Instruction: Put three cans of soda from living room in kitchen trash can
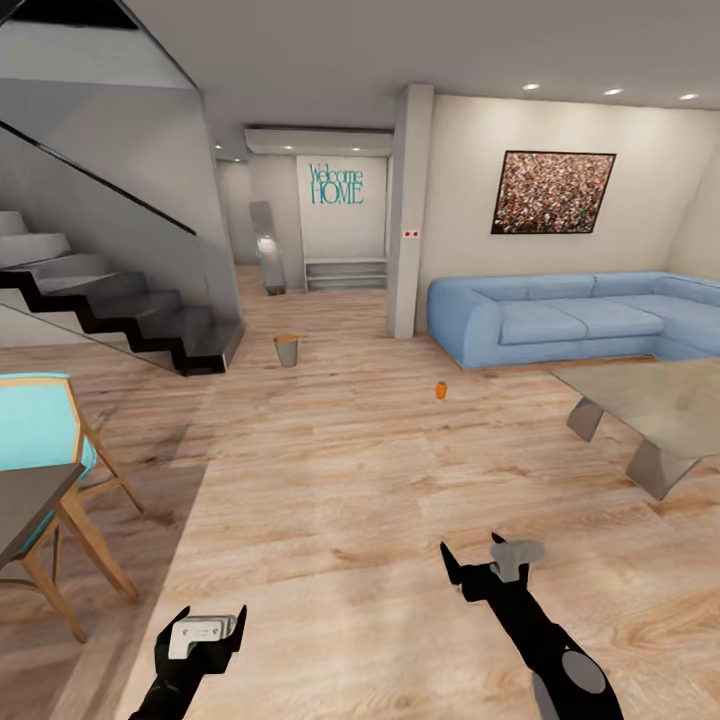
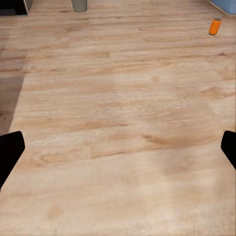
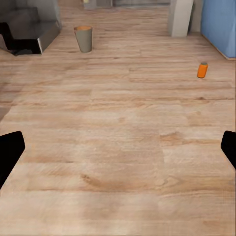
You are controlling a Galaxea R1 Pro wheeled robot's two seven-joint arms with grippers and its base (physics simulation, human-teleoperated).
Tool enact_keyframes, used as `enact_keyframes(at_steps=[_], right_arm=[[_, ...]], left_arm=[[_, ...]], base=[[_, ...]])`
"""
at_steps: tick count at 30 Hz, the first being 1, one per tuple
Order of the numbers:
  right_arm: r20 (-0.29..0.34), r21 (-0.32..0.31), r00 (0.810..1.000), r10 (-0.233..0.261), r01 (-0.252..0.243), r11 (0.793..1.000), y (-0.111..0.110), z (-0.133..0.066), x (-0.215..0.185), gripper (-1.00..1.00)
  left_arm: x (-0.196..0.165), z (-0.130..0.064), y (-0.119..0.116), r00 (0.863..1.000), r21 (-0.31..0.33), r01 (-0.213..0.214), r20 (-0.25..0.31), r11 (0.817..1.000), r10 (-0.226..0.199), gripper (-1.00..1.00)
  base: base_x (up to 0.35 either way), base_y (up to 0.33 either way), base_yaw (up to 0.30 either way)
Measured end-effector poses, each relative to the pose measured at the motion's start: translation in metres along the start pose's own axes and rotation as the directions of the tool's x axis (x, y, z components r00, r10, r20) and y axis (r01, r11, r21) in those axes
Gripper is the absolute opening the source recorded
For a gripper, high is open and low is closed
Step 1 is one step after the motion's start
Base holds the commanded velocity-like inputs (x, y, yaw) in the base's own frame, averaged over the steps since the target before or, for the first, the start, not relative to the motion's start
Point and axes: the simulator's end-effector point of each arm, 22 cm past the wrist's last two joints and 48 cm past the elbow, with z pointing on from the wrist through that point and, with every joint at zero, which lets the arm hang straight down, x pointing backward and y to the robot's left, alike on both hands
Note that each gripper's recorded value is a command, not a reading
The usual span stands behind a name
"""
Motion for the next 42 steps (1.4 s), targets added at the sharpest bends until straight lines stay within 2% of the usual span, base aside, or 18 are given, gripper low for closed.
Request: enact_keyframes(at_steps=[4,11,15,24,34,42], right_arm=[[0.002,-0.04,1.0,-0.015,0.015,0.999,0.023,0.014,-0.015,1.0],[-0.07,-0.013,0.997,-0.033,0.032,0.999,0.037,0.022,0.018,1.0],[-0.109,0.012,0.993,-0.038,0.04,0.999,0.034,0.021,0.047,1.0],[-0.087,0.028,0.995,-0.043,0.045,0.999,0.029,0.02,0.061,1.0],[-0.102,0.037,0.994,-0.041,0.045,0.998,0.024,0.019,0.073,1.0],[-0.084,0.04,0.996,-0.043,0.046,0.998,0.022,0.019,0.07,1.0]], left_arm=[[-0.001,0.002,0.001,1.0,0.0,0.006,-0.006,1.0,-0.006,1.0],[0.002,0.002,0.003,1.0,-0.004,0.015,-0.01,1.0,-0.015,1.0],[0.012,0.002,0.004,0.999,-0.007,0.017,-0.031,1.0,-0.018,1.0],[0.032,0.001,0.005,0.997,-0.009,0.021,-0.07,1.0,-0.022,1.0],[0.033,0.0,0.005,0.998,-0.01,0.022,-0.066,1.0,-0.023,1.0],[0.029,0.0,0.005,0.999,-0.01,0.02,-0.046,1.0,-0.02,1.0]], base=[[0.322,0.022,0.0],[0.322,0.006,0.0],[0.322,0.037,0.0],[0.322,0.066,0.0],[0.322,0.088,0.0],[0.322,0.101,0.0]])
